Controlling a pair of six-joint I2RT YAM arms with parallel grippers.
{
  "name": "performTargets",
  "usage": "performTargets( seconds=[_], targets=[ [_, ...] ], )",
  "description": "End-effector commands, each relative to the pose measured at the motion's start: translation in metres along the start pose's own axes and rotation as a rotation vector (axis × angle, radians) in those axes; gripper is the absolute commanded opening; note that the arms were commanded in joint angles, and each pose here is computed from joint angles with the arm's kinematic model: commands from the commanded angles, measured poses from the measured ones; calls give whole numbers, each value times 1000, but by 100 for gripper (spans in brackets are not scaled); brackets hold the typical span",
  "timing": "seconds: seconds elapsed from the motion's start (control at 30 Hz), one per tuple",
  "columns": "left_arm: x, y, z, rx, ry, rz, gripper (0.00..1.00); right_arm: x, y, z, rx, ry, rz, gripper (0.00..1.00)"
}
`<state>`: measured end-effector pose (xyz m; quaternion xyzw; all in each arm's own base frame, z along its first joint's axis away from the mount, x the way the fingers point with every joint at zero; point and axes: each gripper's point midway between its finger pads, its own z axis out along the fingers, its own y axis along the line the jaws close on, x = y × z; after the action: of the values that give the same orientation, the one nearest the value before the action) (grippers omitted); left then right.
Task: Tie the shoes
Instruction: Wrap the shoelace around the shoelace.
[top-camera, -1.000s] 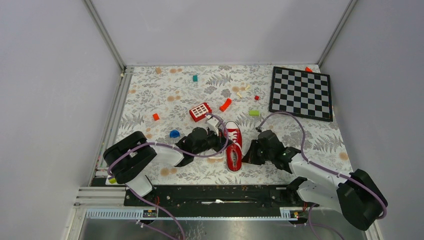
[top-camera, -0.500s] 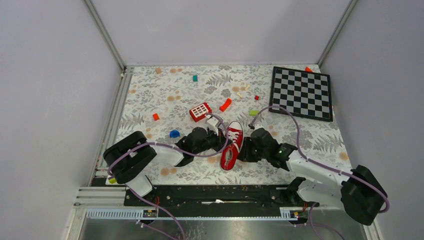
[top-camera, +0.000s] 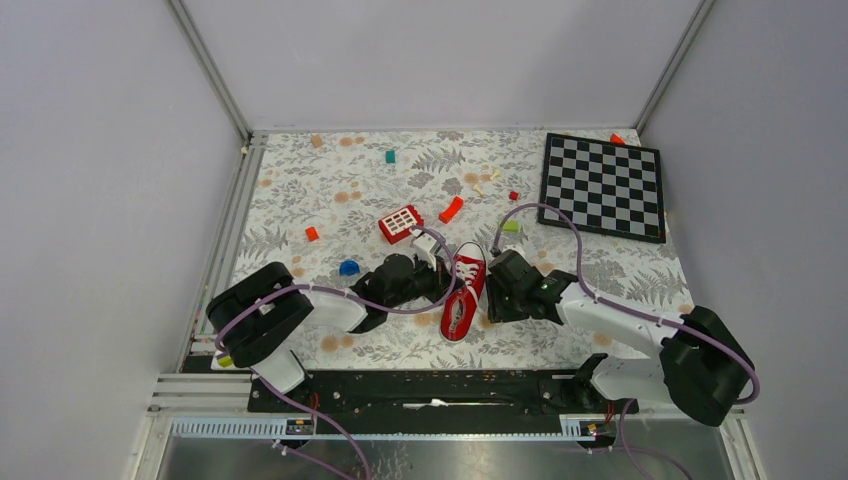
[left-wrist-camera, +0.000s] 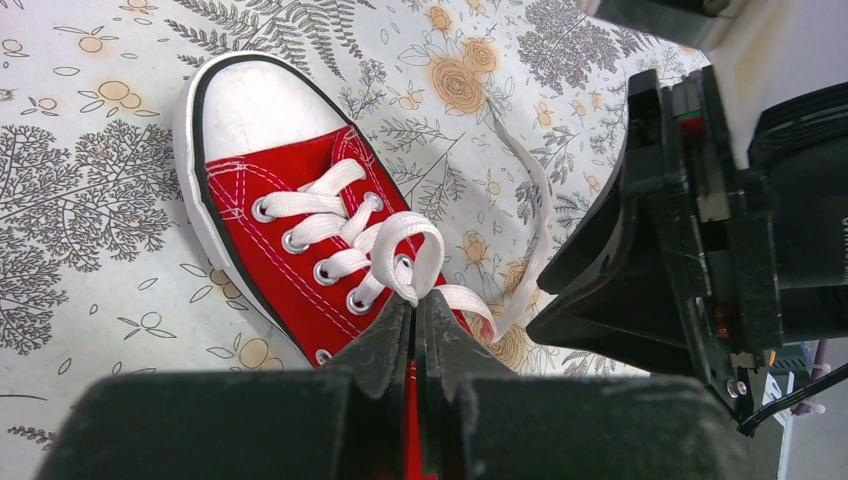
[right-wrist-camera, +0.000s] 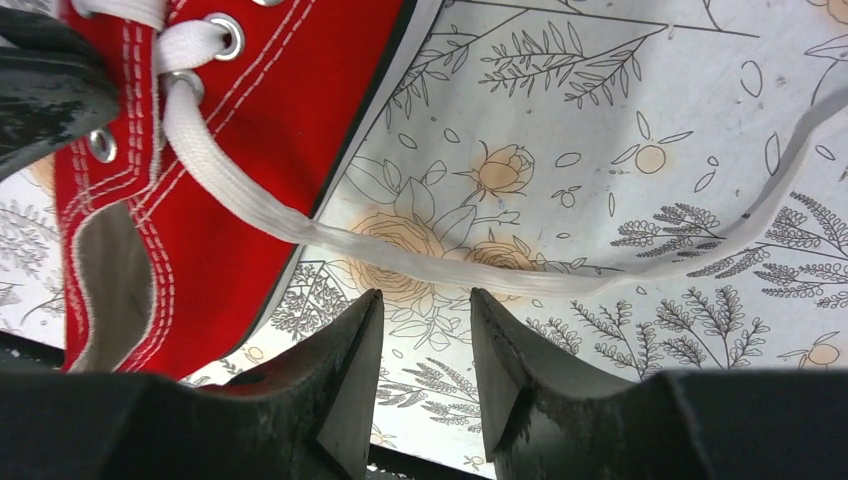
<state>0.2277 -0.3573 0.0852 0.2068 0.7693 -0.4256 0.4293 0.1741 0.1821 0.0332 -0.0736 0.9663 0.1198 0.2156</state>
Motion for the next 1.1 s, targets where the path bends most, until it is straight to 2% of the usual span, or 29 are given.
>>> performTargets(
  seconds=[0.0,0.47,0.53,0.67,0.8,1.07],
  targets=[
    [-15,-11,2,52,-47,12,0,-10,7,-1,-4,0,-56,44],
    [-15,-12,5,59,-37,11,0,-5,12,23,-8,58,-117,40],
    [-16,-13,6,61,-36,11,0,-5,11,24,-8,59,-119,32],
    [-16,-13,6,62,-34,10,0,-6,12,21,-15,48,-116,0],
    [-15,-14,5,66,-31,8,0,-9,15,12,-37,25,-109,0],
    [-12,-14,4,70,-24,15,0,-29,17,-13,-65,-106,-75,0]
  ],
)
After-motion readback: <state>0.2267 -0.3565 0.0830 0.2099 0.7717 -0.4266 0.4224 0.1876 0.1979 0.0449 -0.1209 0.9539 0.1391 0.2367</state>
